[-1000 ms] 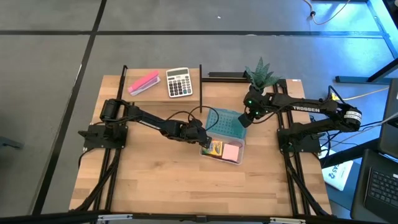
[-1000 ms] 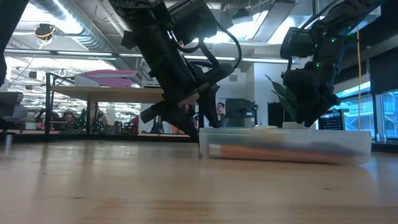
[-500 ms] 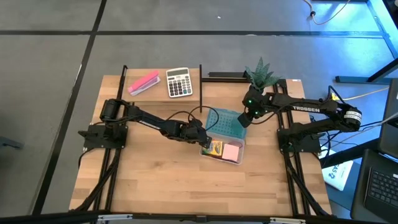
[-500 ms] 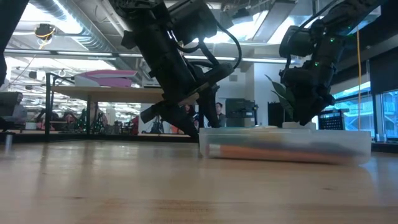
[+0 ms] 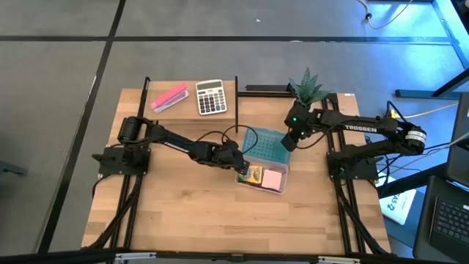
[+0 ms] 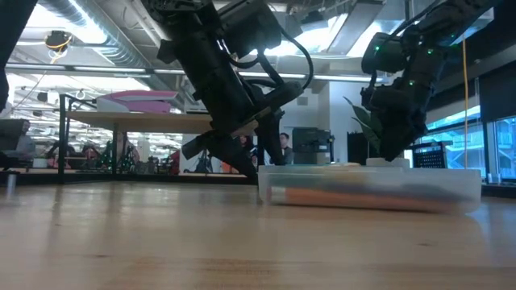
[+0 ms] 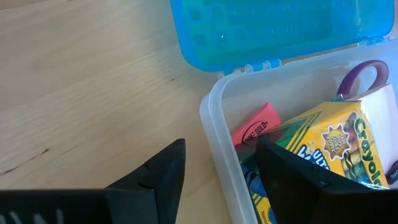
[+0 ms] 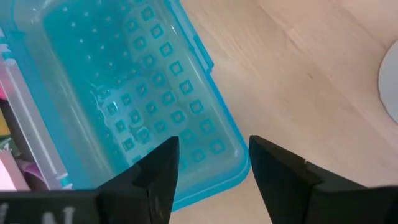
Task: Pack school essentials
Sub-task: Close the supply box
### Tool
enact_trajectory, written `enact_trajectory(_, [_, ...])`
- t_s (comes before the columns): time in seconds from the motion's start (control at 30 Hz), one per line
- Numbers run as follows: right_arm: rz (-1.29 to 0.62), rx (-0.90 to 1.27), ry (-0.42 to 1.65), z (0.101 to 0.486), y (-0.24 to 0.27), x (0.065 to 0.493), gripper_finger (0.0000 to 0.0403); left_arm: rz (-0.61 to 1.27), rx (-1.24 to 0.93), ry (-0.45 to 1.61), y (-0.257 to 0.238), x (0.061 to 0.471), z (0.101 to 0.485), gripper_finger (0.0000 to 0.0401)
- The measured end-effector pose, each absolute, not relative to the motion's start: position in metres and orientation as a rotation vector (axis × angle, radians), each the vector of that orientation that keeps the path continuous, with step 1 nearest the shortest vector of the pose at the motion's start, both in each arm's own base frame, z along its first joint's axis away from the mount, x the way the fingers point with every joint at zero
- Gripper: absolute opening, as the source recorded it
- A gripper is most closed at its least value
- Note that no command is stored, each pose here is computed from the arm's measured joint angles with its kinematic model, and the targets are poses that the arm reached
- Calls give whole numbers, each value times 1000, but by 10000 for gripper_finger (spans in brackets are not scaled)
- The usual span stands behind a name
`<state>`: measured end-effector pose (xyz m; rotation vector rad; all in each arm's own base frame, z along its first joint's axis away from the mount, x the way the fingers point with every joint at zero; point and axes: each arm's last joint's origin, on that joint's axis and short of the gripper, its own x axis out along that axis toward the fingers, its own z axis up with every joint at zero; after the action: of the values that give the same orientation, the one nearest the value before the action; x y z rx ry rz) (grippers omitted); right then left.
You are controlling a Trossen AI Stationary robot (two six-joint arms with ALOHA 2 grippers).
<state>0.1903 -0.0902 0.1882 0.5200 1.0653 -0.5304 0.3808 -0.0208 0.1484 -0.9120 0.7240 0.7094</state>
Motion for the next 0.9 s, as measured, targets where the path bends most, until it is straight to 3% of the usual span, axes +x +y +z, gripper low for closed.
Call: enact_trajectory(0.9, [-519,450,1189,159,-98,204,196,710,-910,725,-21,381,148,188])
